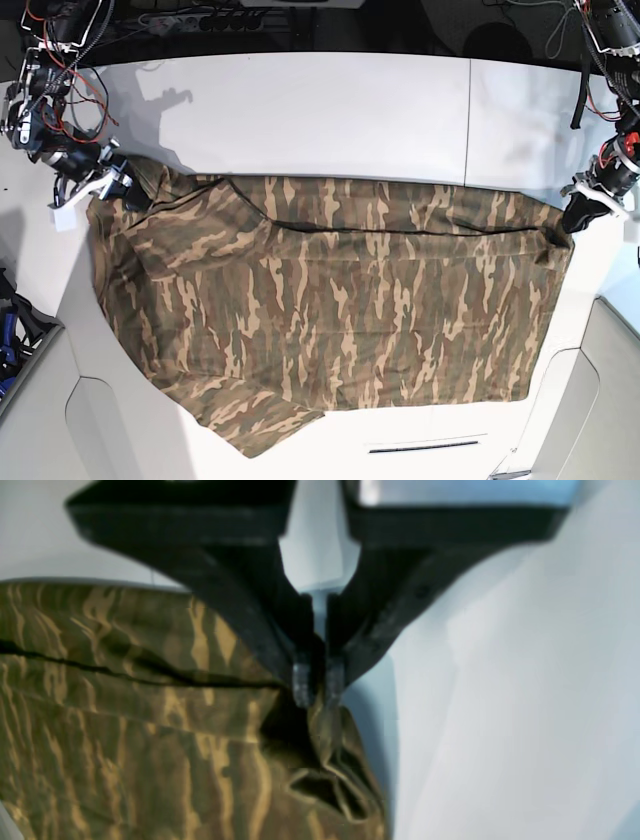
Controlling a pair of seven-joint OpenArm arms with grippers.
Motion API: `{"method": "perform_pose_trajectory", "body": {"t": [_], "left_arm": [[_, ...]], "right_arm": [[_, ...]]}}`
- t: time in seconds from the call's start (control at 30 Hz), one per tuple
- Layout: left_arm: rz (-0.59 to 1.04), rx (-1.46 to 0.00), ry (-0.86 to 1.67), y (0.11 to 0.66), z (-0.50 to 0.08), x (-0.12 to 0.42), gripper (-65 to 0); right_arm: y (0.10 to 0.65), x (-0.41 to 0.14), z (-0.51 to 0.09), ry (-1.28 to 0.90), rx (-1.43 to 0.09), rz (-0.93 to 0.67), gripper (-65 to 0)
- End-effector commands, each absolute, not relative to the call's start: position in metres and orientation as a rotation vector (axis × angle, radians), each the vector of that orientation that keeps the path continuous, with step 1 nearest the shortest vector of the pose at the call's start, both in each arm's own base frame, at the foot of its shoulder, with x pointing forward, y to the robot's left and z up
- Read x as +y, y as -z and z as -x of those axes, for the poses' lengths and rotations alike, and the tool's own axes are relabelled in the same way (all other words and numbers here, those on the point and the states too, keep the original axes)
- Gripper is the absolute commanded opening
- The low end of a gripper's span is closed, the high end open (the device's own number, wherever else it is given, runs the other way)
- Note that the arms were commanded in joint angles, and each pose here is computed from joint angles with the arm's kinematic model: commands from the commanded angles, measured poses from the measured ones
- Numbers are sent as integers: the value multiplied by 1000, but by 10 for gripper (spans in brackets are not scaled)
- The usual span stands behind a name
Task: Fold the T-shirt properly
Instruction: 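Lower the shirt flat and pull it toward the robot with both grippers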
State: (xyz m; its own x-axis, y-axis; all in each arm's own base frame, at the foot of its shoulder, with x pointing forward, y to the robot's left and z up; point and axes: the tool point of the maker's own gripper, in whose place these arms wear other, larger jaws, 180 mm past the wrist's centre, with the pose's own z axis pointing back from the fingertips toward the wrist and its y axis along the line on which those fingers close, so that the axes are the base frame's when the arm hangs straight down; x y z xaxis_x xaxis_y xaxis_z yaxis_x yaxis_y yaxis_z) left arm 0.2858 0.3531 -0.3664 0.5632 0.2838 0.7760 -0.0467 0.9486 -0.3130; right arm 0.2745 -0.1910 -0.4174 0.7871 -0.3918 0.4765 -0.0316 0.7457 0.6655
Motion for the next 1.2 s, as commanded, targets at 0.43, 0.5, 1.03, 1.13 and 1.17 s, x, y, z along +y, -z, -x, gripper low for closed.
{"method": "perform_pose_trajectory", "body": {"t": [0.43,0.5,1.03,1.13,1.17], "left_arm": [[292,-948,-168,346,-222,344,-650],[284,-950,-164,343,-213,339,-650],[254,-875,-149,345,-176,332,-650],[257,-836,-144,351,-172,331,-650],[258,-834,-144,351,-171,330,-650]], "right_arm": [[406,-203,-226,195,-629,-720,-650],[403,-201,-216,172,-624,-705,-650],[392,-206,-161,107,-575,-618,-650],[390,-216,-158,129,-584,-596,-650],[390,-219,-157,134,-586,-589,-650]]}}
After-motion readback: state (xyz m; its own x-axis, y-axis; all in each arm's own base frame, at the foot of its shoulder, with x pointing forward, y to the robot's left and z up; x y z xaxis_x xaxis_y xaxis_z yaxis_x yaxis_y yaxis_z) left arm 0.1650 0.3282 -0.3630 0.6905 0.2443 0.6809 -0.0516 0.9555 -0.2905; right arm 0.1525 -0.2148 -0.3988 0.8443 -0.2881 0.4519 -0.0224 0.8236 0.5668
